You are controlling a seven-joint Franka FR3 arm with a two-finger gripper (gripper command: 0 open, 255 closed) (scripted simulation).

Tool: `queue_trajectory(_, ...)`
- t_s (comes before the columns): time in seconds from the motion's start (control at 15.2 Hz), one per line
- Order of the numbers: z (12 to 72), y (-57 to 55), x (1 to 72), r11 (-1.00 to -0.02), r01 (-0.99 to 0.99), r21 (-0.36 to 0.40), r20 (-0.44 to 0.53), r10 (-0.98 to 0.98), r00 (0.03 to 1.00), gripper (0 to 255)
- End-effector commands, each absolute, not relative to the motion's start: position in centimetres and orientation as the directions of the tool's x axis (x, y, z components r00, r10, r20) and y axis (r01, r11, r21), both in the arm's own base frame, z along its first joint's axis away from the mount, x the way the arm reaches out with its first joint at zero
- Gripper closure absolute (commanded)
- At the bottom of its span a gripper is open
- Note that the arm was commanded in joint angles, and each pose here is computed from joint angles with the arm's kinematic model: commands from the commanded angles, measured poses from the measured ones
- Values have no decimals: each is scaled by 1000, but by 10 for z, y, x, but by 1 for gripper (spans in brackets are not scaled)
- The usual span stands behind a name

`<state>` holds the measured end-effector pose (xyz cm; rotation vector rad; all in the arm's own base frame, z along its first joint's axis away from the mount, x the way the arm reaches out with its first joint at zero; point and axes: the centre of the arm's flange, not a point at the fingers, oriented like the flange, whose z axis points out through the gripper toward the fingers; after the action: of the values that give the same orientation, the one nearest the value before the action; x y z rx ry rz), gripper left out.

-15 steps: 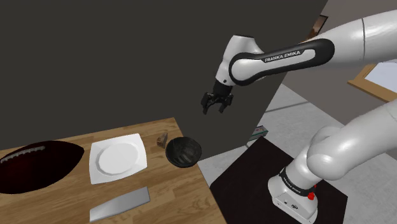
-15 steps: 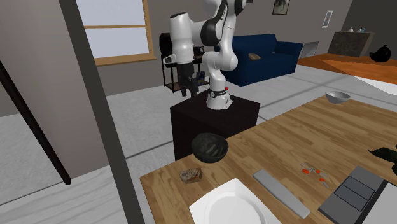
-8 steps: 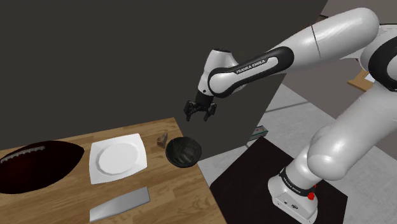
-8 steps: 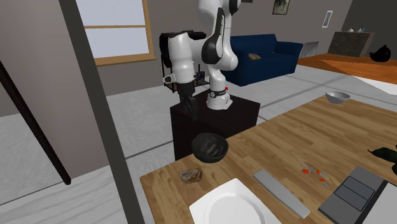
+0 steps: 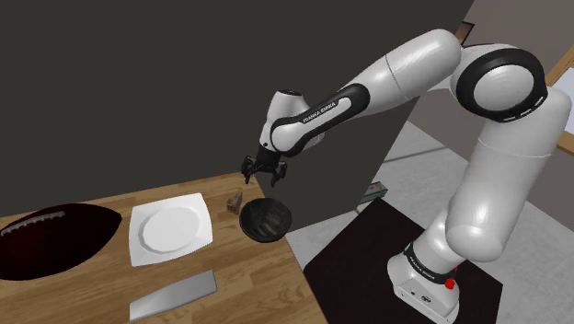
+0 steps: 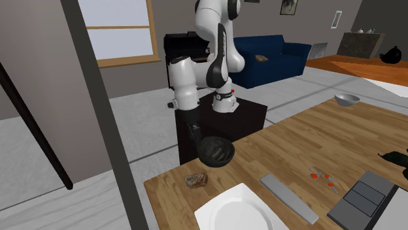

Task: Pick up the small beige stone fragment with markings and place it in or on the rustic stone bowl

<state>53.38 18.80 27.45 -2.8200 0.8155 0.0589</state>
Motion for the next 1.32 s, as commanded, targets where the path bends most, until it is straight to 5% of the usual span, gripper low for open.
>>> queue_trajectory(0.0, 251, 199, 550, -806, -560, -190, -105, -551, 828, 0)
queue_trajectory(1.25, 155, 241, 602, -739, -642, -202, -137, -628, 766, 0)
